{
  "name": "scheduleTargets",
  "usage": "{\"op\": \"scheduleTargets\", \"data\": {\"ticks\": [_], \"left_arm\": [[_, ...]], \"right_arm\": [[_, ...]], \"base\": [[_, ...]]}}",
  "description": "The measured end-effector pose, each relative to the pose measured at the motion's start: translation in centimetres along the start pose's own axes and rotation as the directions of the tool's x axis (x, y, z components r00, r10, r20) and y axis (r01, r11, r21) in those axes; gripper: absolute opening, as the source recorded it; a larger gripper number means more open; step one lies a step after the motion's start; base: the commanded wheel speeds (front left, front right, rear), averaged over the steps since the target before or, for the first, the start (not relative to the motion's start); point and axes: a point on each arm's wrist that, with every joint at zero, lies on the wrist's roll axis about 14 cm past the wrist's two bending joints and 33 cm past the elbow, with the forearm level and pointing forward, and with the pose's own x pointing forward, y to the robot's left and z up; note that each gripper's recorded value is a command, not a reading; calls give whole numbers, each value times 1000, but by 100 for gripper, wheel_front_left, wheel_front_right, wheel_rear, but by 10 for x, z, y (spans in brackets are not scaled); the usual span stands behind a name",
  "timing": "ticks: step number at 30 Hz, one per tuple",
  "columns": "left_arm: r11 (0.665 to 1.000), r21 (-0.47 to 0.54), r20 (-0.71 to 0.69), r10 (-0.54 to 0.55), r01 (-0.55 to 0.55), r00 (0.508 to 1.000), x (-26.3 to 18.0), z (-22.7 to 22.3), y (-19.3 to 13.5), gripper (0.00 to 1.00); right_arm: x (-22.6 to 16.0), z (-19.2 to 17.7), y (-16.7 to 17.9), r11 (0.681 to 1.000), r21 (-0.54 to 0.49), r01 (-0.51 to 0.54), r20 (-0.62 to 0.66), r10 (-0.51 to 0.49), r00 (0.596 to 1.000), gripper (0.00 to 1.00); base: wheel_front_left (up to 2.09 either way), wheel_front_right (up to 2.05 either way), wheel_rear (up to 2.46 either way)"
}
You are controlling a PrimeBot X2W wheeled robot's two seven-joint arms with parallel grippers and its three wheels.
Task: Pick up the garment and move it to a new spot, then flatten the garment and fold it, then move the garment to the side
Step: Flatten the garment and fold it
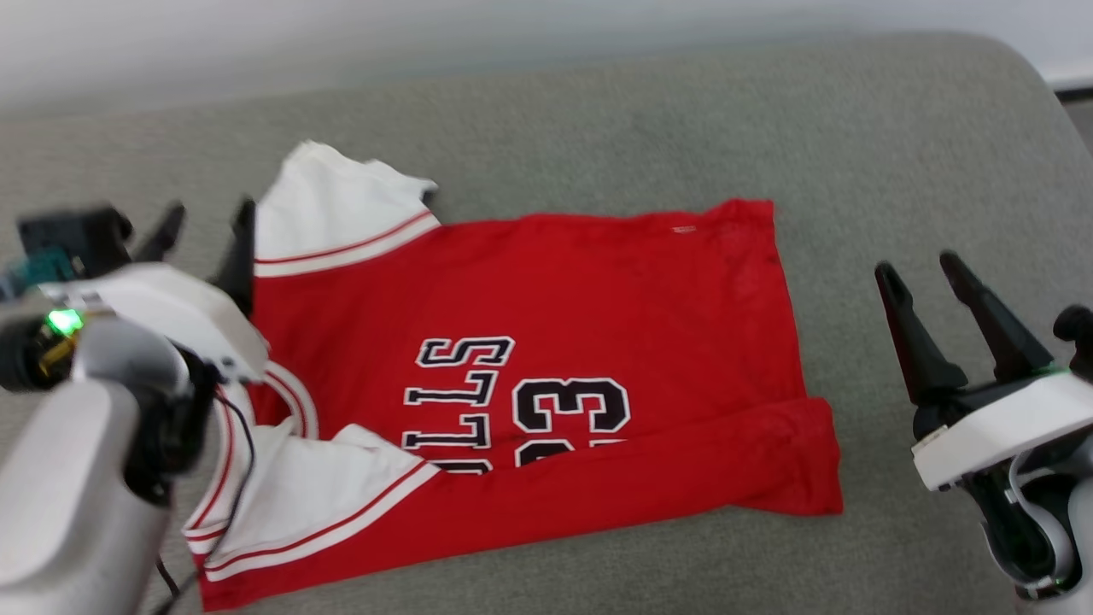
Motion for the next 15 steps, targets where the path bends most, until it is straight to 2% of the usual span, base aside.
{"op": "scheduleTargets", "data": {"ticks": [8, 15], "left_arm": [[995, 17, -212, -89, 95, 973, 76, -16, -4, 100], [992, 39, -433, -92, 121, 897, 125, -31, 7, 100]], "right_arm": [[13, -4, -17, 999, -11, 47, 1, -47, 999, 100], [19, -22, -27, 997, 9, 81, -24, -81, 996, 100]], "base": [[0, 0, 0], [0, 0, 0]]}}
